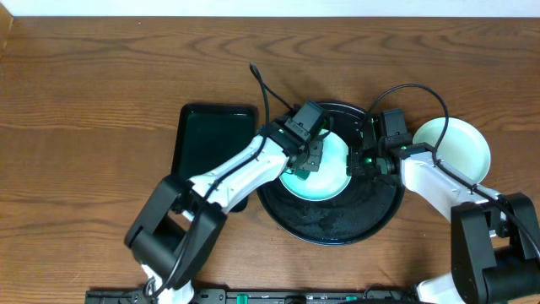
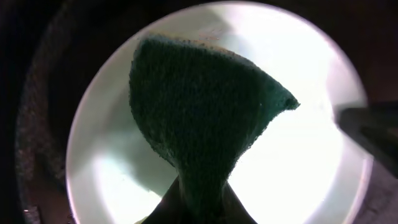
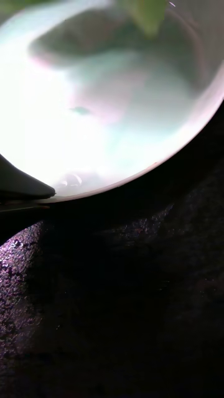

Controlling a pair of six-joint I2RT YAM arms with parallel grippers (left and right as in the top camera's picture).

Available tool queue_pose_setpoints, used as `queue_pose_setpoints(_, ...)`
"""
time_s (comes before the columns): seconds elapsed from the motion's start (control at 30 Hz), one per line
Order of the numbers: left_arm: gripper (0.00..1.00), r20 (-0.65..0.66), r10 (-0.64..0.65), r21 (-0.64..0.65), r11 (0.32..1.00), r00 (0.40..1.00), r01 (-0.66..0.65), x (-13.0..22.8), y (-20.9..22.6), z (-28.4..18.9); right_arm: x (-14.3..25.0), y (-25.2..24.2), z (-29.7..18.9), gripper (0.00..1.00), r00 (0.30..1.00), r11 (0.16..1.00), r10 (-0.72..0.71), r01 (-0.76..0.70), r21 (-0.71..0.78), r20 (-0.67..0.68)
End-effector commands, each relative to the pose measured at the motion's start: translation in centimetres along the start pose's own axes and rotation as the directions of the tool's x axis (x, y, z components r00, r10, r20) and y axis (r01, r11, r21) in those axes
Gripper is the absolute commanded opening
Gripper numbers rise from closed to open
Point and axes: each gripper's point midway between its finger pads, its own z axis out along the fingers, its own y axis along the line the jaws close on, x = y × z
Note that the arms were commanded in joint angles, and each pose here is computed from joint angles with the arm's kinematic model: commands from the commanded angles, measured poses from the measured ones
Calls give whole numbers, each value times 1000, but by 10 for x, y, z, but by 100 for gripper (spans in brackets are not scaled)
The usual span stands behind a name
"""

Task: Clean dirty plates on tray and stack at the side
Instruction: 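Scrub the sponge toward the plate's right side near the right gripper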

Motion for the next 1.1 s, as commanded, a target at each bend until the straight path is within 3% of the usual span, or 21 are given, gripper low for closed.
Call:
queue_pose_setpoints(0.0,8,-30,-92,-50,995,995,90,8,11,13,5,5,3,1,1000,999,-27,27,-18,-14)
queue_pose_setpoints(0.17,9,-57,-194,-80,979,979,190,16,18,23,5,5,3,1,1000,999,-27,27,-18,-14)
queue_pose_setpoints(0.27,17,-69,-197,-78,978,978,191,19,17,23,5,5,3,1,1000,999,-27,27,-18,-14)
queue_pose_setpoints(0.3,28,-72,-197,-80,978,978,192,19,18,23,5,5,3,1,1000,999,-27,27,-18,-14)
queue_pose_setpoints(0.43,44,-69,-197,-78,978,978,192,18,17,16,5,5,3,1,1000,999,-28,27,-18,-13)
queue_pose_setpoints(0.73,46,22,-191,-9,981,981,192,-5,4,-21,5,5,3,1,1000,999,-28,27,-18,-13)
queue_pose_setpoints(1.07,41,5,-173,-35,984,985,173,1,9,-21,5,5,3,1,1000,999,-28,27,-18,-13)
